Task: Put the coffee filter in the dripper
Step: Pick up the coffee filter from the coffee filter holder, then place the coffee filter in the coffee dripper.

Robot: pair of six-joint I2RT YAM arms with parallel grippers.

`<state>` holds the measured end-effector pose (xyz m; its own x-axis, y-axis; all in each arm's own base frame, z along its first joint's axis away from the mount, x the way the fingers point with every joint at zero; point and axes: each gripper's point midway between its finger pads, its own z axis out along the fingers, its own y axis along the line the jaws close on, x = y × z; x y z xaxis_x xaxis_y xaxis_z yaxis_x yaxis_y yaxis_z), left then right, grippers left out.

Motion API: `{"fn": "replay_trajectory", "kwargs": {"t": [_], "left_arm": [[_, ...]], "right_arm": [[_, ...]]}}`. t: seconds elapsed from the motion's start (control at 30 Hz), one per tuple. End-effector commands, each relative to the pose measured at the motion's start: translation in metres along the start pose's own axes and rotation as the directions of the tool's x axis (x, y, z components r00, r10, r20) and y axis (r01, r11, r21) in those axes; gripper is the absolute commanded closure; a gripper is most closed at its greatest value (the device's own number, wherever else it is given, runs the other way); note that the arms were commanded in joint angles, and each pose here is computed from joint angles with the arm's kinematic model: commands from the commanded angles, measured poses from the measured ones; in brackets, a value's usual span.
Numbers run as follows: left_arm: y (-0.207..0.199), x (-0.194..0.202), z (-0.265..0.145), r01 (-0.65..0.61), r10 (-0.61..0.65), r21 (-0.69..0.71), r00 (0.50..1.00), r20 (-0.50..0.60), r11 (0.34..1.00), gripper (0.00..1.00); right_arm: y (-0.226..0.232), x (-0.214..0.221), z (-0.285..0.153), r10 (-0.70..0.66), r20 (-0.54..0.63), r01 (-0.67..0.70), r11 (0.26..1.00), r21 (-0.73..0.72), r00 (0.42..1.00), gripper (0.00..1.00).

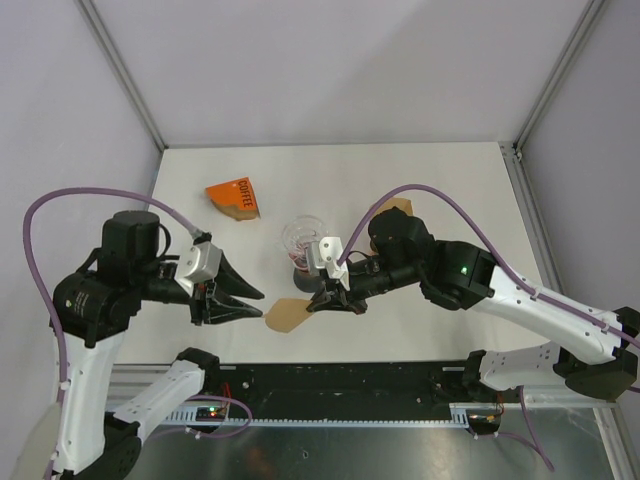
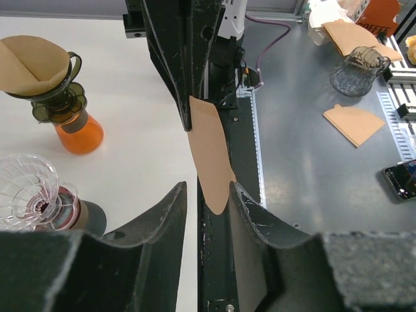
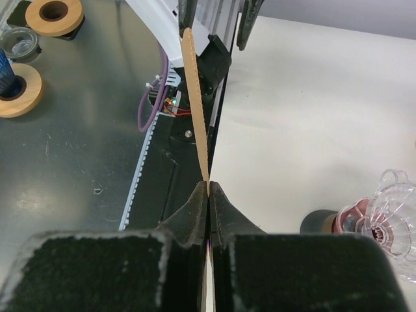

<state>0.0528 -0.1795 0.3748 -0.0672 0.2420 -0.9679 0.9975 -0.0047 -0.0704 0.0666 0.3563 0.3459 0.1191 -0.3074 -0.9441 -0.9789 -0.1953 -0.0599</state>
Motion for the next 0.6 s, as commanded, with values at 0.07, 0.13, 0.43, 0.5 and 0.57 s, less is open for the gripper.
{"fn": "replay_trajectory", "kwargs": {"t": [0.07,0.13,0.43,0.5,0.57], "left_arm": [[-0.0147,0.0072,0.0002,0.043,-0.043,0.042,0.999,-0.014,0.998,0.63],[-0.0152,0.0075,0.0004,0.045,-0.045,0.045,0.999,-0.013,0.998,0.64],[-0.0144,0.0104,0.0014,0.044,-0.043,0.049,0.999,-0.023,0.998,0.66],[-0.0153,0.0101,0.0018,0.048,-0.047,0.056,0.999,-0.02,0.997,0.66],[-0.0161,0.0105,0.0021,0.055,-0.054,0.06,0.998,-0.021,0.997,0.62]], "right_arm": [[-0.0012,-0.0173,-0.0094,-0.023,0.035,0.022,0.999,0.028,0.999,1.0],[-0.001,-0.0183,-0.0096,-0.023,0.037,0.022,0.999,0.026,0.999,1.0],[0.0002,-0.0201,-0.0114,-0.025,0.04,0.024,0.999,0.023,0.999,1.0],[-0.0001,-0.0194,-0.011,-0.025,0.037,0.024,0.999,0.024,0.999,1.0],[-0.0008,-0.019,-0.0114,-0.026,0.035,0.025,0.999,0.029,0.999,1.0]]}}
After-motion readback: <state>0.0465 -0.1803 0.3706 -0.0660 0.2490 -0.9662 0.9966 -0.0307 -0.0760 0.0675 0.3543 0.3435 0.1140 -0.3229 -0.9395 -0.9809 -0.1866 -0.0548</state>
